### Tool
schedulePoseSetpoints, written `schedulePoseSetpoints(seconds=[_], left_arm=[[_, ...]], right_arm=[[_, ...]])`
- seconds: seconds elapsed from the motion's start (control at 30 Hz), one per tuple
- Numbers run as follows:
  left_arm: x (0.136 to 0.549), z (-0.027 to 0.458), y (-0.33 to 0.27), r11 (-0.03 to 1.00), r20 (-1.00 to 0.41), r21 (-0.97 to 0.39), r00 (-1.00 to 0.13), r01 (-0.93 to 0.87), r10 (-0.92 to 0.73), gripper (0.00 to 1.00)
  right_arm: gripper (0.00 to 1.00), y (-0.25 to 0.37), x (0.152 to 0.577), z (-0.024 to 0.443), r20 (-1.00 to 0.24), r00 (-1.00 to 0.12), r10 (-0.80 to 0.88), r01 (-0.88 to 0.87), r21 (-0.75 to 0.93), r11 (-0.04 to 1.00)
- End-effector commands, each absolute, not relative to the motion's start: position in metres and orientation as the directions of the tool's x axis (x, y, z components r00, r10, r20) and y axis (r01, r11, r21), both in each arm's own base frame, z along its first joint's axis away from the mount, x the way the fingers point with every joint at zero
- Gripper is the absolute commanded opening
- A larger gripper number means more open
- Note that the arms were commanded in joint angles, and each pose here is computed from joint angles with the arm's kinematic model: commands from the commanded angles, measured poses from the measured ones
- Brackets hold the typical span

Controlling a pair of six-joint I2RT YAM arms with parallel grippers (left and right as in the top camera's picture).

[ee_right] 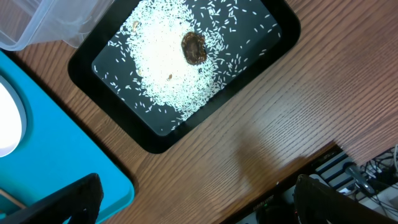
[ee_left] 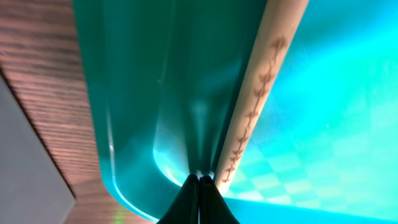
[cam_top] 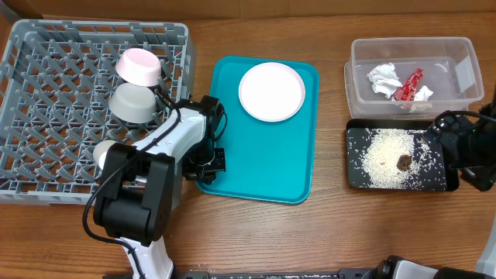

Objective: Sort waste into correct bins and load items into the dishwasher

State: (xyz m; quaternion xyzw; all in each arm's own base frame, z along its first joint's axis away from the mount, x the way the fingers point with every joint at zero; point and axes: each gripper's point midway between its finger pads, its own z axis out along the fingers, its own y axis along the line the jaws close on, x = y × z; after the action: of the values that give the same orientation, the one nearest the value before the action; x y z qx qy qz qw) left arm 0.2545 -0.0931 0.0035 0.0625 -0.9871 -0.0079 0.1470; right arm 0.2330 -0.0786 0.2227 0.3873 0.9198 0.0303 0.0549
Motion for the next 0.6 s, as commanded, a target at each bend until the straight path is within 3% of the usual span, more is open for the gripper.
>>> schedulePoseSetpoints(seconds=[0.0, 0.33, 0.57], left_arm=[[0.249, 0.001, -0.101, 0.995, 0.321, 0.008, -0.942, -0.097, -0.095, 0.04], [0.239, 0.007, -0.096, 0.995, 0.354, 0.037, -0.930, -0.091, -0.099, 0.04], [0.248, 0.033, -0.092, 0.990, 0.240, 0.069, -0.961, -0.123, -0.136, 0.09]], right_arm=[[1.00, -0.079, 0.234, 0.226, -0.092, -0.697, 0.711, 0.704, 0.098, 0.703], [1.00, -0.079, 0.234, 0.226, -0.092, -0.697, 0.711, 0.704, 0.098, 0.703], [1.00, -0.079, 0.234, 0.226, -0.092, -0.697, 0.711, 0.704, 0.098, 0.703]])
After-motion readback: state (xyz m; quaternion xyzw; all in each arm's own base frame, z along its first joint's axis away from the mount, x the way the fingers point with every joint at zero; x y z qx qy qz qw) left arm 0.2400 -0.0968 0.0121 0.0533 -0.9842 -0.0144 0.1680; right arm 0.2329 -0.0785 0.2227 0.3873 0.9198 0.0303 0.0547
